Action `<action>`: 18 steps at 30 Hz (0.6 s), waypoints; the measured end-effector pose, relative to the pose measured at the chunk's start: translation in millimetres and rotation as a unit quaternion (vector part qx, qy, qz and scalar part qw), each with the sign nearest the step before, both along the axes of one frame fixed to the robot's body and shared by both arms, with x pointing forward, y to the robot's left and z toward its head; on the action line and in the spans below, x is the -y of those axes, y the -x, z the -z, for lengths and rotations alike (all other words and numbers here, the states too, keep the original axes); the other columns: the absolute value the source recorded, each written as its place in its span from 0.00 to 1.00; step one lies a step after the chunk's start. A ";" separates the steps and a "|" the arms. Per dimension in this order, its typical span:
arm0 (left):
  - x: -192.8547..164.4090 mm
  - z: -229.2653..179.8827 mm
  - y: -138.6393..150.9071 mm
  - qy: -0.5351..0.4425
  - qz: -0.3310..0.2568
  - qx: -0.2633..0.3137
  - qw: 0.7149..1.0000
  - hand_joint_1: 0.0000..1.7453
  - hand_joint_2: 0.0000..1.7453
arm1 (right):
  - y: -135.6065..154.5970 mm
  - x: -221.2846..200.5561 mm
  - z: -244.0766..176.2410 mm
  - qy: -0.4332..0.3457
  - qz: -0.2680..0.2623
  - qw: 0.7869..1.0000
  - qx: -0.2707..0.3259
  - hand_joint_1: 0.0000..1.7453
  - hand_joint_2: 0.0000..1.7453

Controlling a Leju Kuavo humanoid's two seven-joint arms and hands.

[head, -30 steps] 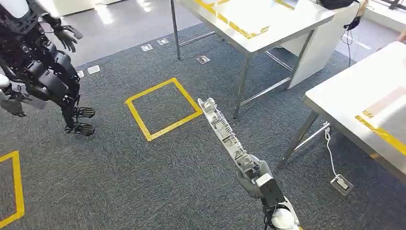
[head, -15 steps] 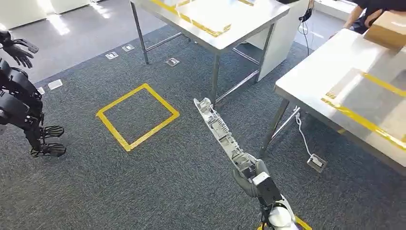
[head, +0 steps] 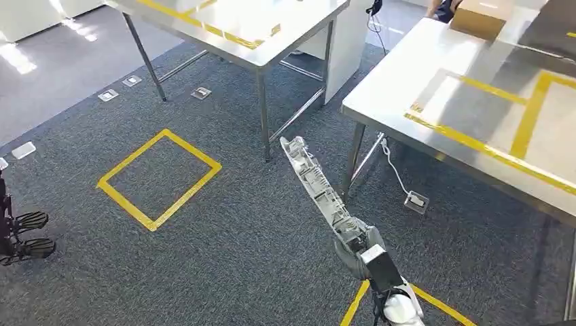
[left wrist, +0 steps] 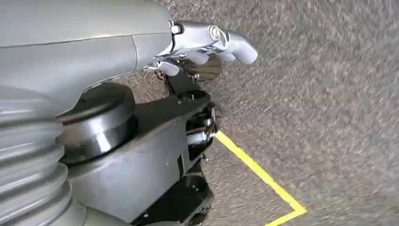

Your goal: Take the parts from the cabinet and place them on the table.

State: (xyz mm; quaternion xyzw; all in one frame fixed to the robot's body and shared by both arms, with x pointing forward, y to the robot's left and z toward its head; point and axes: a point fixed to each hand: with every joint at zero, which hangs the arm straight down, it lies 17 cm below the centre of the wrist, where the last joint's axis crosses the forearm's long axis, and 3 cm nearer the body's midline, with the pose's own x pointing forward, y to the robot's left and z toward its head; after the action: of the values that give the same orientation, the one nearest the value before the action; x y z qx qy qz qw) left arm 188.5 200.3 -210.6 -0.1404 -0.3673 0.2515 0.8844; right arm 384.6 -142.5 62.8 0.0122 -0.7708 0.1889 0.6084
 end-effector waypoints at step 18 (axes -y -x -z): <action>0.2 0.7 1.8 0.004 0.000 -0.003 1.000 0.00 1.00 | 1.0 1.1 -9.5 0.006 0.004 1.000 0.009 1.00 1.00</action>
State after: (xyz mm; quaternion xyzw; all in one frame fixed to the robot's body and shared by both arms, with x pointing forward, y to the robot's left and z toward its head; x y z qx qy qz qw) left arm 186.7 200.2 -211.3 -0.1429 -0.3639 0.2530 0.8850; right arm 383.7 -143.6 72.3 0.0033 -0.7750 0.1912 0.6023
